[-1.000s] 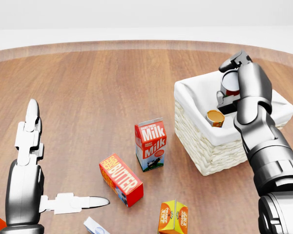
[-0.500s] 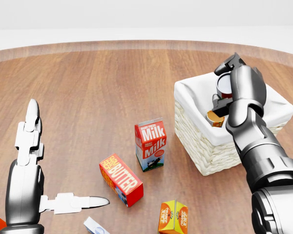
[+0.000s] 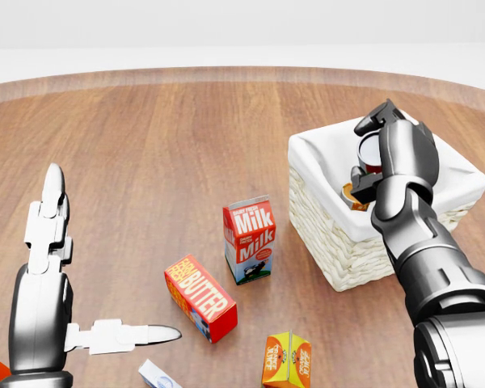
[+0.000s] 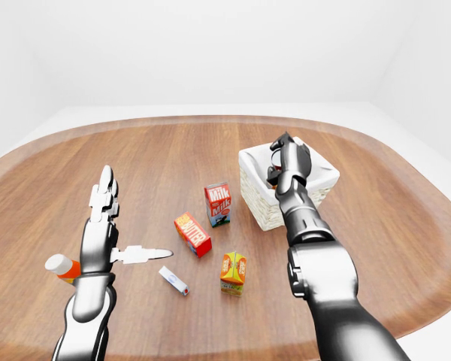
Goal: Pick up the alphabet soup and the tomato sauce, and put them in the basket.
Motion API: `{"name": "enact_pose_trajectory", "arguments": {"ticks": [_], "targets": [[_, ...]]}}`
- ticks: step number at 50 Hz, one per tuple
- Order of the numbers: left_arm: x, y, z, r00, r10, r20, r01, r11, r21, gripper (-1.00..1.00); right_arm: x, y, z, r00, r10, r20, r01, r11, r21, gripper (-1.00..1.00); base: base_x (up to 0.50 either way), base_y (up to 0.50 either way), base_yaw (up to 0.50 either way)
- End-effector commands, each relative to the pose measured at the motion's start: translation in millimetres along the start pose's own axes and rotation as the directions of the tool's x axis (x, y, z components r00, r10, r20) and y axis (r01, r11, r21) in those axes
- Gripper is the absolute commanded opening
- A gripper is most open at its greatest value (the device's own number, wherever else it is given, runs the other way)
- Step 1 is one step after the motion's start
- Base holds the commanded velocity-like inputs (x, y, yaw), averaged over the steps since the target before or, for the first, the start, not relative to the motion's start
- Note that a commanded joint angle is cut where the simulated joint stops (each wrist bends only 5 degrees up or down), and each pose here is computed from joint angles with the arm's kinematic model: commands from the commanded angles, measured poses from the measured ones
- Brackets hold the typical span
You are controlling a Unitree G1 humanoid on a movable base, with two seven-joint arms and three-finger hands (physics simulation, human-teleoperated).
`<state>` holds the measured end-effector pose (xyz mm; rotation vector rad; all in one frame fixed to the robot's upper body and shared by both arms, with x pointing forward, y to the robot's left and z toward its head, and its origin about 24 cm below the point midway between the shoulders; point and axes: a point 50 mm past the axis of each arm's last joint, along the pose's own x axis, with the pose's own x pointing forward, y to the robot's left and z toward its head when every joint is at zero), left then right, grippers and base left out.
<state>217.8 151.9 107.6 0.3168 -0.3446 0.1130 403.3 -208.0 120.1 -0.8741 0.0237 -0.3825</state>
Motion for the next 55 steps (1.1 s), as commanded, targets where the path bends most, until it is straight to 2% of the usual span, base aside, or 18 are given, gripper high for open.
{"name": "enact_pose_trajectory", "arguments": {"ticks": [1, 11, 12, 13, 14, 35, 55], "targets": [[-0.3, 0, 1, 1.000, 0.001, 0.002, -0.001, 1.000, 0.002, 1.00, 0, -2, -1, 0.999, -0.042, 0.002, 0.042, 0.999, -0.004, -1.00, 0.00, 0.00, 0.00], [-0.3, 0, 1, 1.000, 0.001, 0.002, -0.001, 1.000, 0.002, 1.00, 1, -4, -1, 0.999, -0.040, -0.002, 0.040, 0.999, 0.003, -1.00, 0.00, 0.00, 0.00], [-0.3, 0, 1, 1.000, 0.001, 0.002, -0.001, 1.000, 0.002, 1.00, 1, -4, -1, 0.999, -0.039, 0.000, 0.039, 0.999, 0.001, -0.45, 0.00, 0.00, 0.00], [-0.3, 0, 1, 1.000, 0.001, 0.002, -0.001, 1.000, 0.002, 1.00, 1, -3, 0, 0.999, -0.037, 0.001, 0.037, 0.999, 0.001, 0.34, 0.00, 0.00, 0.00], [-0.3, 0, 1, 1.000, 0.001, 0.002, -0.001, 1.000, 0.002, 1.00, 1, -3, 0, 0.999, -0.033, 0.001, 0.033, 0.999, 0.003, 1.00, 0.00, 0.00, 0.00], [-0.3, 0, 1, 1.000, 0.001, 0.002, -0.001, 1.000, 0.002, 1.00, 1, -3, 1, 1.000, -0.031, 0.003, 0.031, 1.000, 0.004, 1.00, 0.00, 0.00, 0.00], [-0.3, 0, 1, 1.000, 0.001, 0.002, -0.001, 1.000, 0.002, 1.00, 11, -24, 16, 0.991, -0.128, 0.029, 0.127, 0.991, 0.041, 1.00, 0.00, 0.00, 0.00]]}}
